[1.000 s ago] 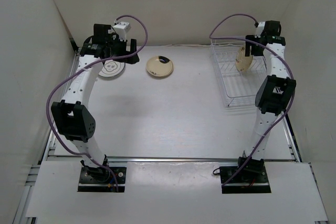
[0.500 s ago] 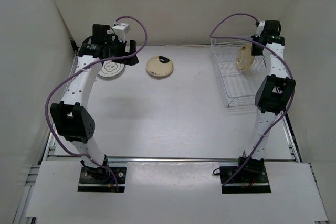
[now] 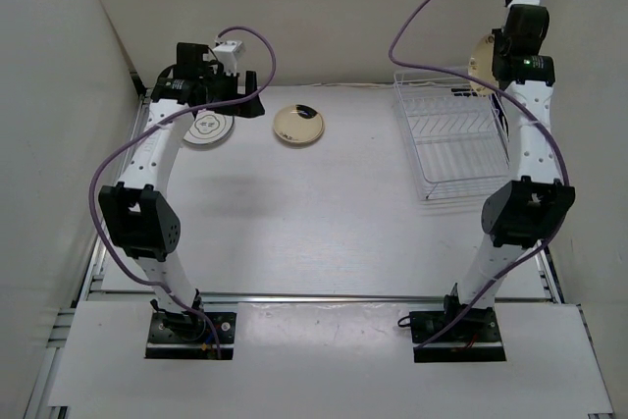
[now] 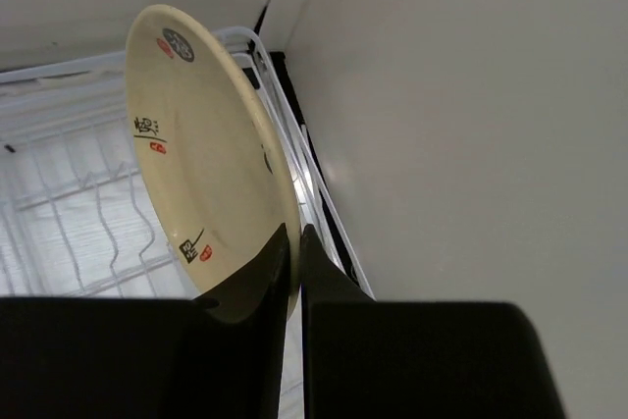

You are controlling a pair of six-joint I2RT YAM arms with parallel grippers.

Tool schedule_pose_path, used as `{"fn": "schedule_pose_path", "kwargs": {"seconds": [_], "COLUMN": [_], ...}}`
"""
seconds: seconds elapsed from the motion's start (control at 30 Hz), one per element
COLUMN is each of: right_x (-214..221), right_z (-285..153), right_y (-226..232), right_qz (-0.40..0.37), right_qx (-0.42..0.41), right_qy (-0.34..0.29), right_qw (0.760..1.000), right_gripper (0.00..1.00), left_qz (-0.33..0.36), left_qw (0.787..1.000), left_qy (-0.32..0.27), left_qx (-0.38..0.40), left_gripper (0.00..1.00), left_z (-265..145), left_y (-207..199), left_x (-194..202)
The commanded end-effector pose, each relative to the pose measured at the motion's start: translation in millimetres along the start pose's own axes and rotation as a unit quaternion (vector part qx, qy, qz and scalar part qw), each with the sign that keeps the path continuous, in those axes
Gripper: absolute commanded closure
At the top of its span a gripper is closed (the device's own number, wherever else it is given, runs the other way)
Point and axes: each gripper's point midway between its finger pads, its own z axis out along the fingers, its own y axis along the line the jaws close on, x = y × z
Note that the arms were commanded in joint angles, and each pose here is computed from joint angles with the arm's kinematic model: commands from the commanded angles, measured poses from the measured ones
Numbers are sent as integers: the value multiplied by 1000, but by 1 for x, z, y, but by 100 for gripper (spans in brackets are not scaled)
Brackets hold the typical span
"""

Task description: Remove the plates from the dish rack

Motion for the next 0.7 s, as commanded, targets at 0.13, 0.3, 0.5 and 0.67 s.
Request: {"fn": "schedule_pose_path", "kwargs": {"seconds": [0.13,0.3,0.5,0.67], "right_x": [-12,11,56,69], "right_z": [-59,-130,-176,-176], "right_y": [69,159,240,295], "right_qz": [49,130,130,99], "right_qx": [-230,-532,-677,-708], "right_qy": [-11,52,145,171], "right_qw": [972,835,709,678], "right_gripper": [100,100,100,100], "left_qz": [-33,-46,-57,-67], "left_qw": [997,990,987,985], "left_qy": [-33,-21,-14,2], "left_qx": [68,129,152,161], "left_gripper": [0,0,0,0], "left_z": [2,2,3,8], "left_y": [-27,-47,-54,-55], "left_x": [-25,-20,-17,-4]}}
